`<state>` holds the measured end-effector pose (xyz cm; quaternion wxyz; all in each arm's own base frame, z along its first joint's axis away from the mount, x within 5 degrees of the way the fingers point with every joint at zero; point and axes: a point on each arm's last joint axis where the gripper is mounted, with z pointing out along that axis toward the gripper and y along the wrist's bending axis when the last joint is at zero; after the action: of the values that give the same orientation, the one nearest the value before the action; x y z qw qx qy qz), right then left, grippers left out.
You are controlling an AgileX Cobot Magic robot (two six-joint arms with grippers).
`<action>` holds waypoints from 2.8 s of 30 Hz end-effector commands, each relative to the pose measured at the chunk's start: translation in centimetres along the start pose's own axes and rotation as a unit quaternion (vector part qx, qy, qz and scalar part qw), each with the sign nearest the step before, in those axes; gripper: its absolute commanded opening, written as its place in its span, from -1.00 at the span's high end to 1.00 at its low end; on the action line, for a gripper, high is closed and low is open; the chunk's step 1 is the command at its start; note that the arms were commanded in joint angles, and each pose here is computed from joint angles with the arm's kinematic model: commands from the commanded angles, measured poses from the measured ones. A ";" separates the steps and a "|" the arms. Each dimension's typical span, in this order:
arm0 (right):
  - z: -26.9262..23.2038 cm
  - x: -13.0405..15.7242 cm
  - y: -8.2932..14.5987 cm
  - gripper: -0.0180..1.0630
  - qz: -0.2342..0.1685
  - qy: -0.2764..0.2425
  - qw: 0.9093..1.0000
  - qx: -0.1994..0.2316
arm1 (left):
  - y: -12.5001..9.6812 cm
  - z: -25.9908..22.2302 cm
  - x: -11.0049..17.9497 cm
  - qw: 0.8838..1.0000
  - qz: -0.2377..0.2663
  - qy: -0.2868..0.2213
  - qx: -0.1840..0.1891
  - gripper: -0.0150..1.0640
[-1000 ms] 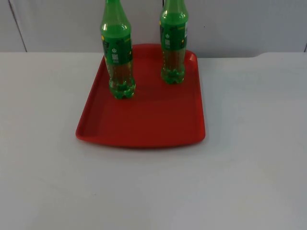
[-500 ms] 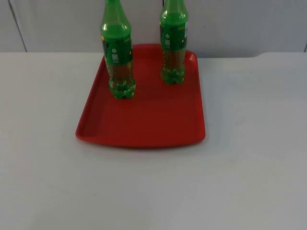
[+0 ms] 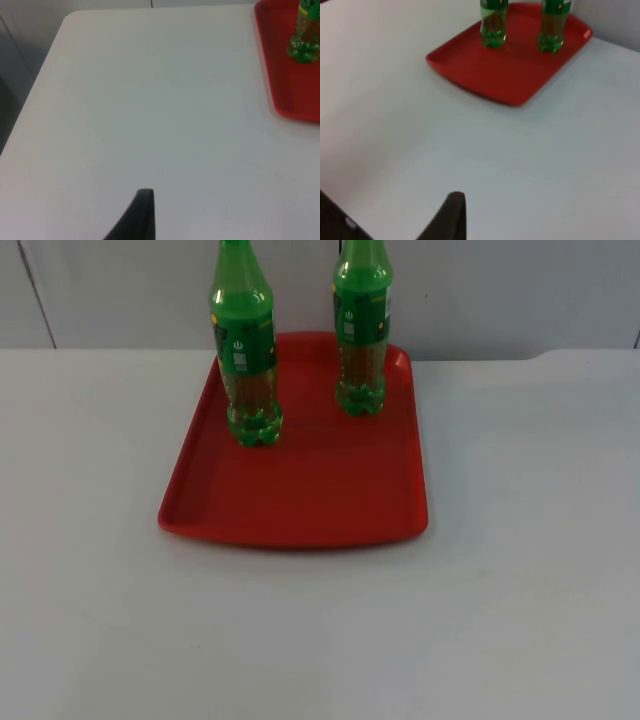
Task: Place the bottle upright on the tray.
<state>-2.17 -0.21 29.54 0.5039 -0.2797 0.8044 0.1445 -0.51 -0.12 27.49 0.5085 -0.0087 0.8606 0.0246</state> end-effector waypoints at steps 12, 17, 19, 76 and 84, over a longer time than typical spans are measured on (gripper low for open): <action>1.7 0.9 -0.8 -0.99 0.000 0.007 0.999 0.036 | 0.0 0.0 0.0 1.000 0.000 -0.005 -0.002 -0.98; 1.7 0.9 -0.9 -0.99 0.002 0.007 0.999 0.041 | 0.0 0.0 0.0 1.000 0.000 -0.005 -0.002 -0.98; 1.7 0.9 -1.2 -0.99 0.024 0.008 0.998 0.059 | 0.0 0.0 0.0 1.000 0.000 -0.005 -0.002 -0.98; 1.6 0.9 -1.4 -0.99 0.025 0.008 0.997 0.079 | 0.0 0.0 0.0 1.000 0.000 -0.005 -0.002 -0.98; 1.6 0.9 -1.2 -0.99 0.055 0.012 0.989 0.139 | 0.0 0.0 0.0 1.000 0.000 -0.005 -0.002 -0.98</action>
<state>-0.61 -0.70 28.17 0.5170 -0.1780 0.8349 0.0633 -0.51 -0.12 27.49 0.5085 -0.0087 0.8606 0.0246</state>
